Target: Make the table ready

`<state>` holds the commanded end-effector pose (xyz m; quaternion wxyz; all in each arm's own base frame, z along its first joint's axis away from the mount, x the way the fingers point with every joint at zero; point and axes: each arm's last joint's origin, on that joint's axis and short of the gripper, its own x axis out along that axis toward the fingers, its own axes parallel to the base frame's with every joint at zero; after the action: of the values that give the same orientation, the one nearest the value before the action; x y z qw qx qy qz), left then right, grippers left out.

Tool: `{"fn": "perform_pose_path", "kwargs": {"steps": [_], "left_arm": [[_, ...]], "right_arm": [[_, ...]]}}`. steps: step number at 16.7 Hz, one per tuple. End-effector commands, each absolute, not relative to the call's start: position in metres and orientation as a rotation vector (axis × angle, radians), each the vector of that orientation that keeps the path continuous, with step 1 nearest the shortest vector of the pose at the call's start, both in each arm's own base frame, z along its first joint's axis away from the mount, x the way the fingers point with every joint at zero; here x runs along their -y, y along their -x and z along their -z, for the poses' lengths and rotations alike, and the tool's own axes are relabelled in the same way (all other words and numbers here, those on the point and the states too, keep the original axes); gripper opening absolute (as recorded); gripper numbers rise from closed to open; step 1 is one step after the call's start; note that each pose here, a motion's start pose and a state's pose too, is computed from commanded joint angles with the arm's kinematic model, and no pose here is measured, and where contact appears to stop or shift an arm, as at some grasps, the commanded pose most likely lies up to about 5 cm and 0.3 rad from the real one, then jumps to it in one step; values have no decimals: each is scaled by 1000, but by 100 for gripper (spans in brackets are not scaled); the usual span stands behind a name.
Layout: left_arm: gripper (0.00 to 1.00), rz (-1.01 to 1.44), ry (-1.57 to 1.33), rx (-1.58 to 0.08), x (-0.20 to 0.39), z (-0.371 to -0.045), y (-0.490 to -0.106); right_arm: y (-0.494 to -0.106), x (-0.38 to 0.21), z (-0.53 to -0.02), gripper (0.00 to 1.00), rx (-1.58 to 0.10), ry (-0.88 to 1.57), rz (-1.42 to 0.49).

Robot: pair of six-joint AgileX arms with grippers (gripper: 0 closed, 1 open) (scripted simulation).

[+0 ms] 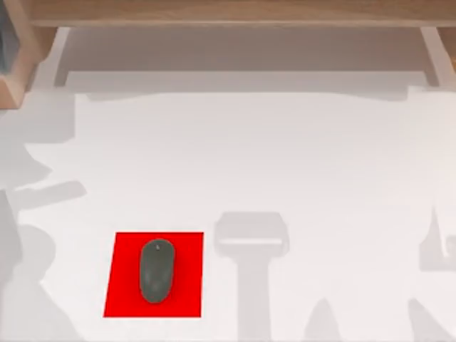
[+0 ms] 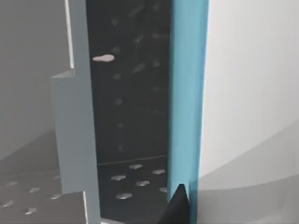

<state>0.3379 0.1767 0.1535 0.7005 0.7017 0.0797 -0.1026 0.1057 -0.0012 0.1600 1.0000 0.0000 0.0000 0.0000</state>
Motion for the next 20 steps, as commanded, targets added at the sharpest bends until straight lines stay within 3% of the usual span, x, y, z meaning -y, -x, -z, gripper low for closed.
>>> {"fn": "perform_pose_path", "kwargs": {"steps": [12, 20], "left_arm": [[0, 229, -1563, -178, -176, -149, -368], [60, 229, -1563, -178, -176, -149, -368]], "right_arm": [[-106, 1, -160, 100, 0, 0, 0], [-106, 1, -160, 100, 0, 0, 0]]}}
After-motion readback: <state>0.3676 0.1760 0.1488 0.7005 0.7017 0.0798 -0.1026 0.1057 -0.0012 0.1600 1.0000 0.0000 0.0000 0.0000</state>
